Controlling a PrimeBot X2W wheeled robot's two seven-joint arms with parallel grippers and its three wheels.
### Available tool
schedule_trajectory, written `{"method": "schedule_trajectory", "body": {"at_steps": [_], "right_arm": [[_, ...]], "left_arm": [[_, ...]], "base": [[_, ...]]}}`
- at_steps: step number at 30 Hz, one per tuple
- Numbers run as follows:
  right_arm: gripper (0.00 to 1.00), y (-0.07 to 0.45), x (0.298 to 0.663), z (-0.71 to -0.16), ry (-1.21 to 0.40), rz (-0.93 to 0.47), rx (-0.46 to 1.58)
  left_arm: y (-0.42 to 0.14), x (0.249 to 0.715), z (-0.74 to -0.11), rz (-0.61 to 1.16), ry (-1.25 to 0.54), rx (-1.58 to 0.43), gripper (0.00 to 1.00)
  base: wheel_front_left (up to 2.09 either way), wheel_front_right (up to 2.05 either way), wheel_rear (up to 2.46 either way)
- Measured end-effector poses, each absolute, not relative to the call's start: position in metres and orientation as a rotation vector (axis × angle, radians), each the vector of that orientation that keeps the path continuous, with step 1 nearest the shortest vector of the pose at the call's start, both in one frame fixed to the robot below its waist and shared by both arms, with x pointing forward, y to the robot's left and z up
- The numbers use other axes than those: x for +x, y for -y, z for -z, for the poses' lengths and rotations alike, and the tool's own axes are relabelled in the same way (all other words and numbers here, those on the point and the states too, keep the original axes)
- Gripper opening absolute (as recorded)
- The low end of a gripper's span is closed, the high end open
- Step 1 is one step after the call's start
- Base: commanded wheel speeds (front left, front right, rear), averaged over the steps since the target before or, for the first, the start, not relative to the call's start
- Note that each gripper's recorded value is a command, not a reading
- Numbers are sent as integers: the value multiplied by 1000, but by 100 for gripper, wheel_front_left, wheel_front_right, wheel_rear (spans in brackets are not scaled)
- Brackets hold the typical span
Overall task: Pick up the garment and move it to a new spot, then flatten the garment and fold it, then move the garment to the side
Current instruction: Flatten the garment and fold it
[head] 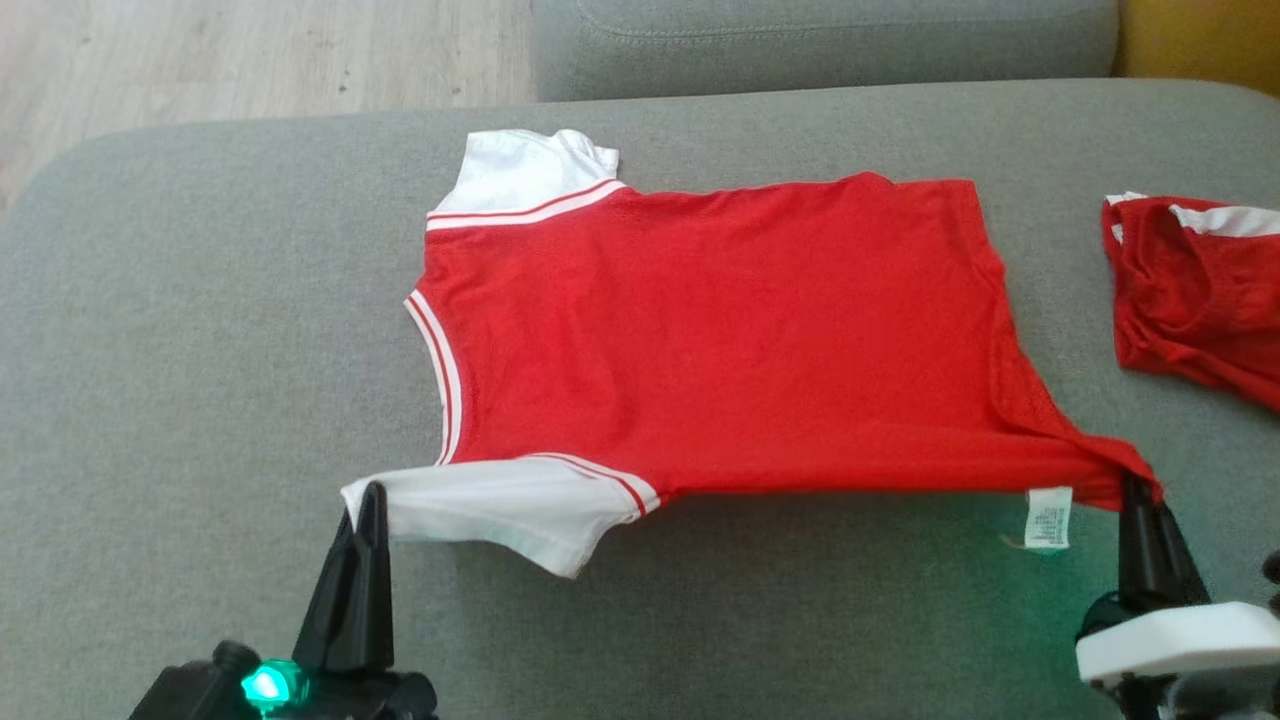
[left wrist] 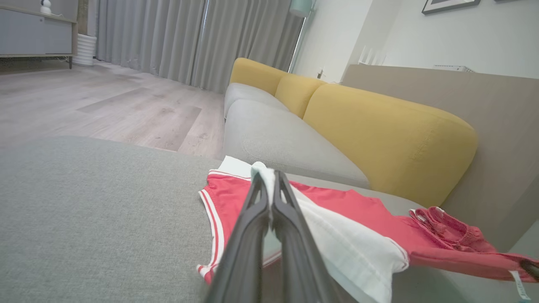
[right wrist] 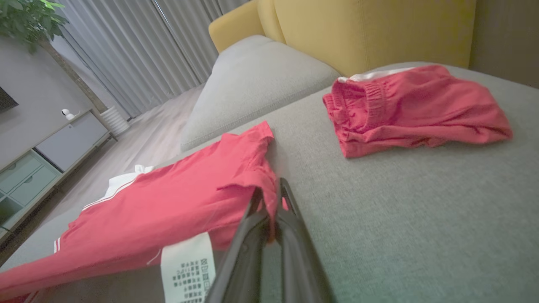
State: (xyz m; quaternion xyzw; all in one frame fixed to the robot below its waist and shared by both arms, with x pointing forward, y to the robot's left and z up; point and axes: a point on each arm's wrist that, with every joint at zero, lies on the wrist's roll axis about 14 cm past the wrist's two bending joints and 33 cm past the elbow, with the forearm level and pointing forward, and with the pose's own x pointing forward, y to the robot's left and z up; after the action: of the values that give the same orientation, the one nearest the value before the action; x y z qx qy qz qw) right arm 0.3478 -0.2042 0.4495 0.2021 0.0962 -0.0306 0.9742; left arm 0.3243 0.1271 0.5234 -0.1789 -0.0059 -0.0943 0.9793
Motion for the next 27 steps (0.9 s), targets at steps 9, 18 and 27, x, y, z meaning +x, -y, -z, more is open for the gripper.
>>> {"method": "schedule_trajectory", "body": {"at_steps": [9, 18, 27], "right_arm": [[0, 193, 360, -421, -292, 54, 445], [0, 181, 414, -414, -302, 31, 461], [0, 183, 449, -406, -315, 40, 409]], "left_arm": [[-123, 338, -498, 211, -63, -352, 0], [-122, 400, -491, 256, -69, -294, 0], [-119, 441, -471, 269, -113, -275, 0]], "base": [[0, 0, 0], [0, 0, 0], [0, 0, 0]]}}
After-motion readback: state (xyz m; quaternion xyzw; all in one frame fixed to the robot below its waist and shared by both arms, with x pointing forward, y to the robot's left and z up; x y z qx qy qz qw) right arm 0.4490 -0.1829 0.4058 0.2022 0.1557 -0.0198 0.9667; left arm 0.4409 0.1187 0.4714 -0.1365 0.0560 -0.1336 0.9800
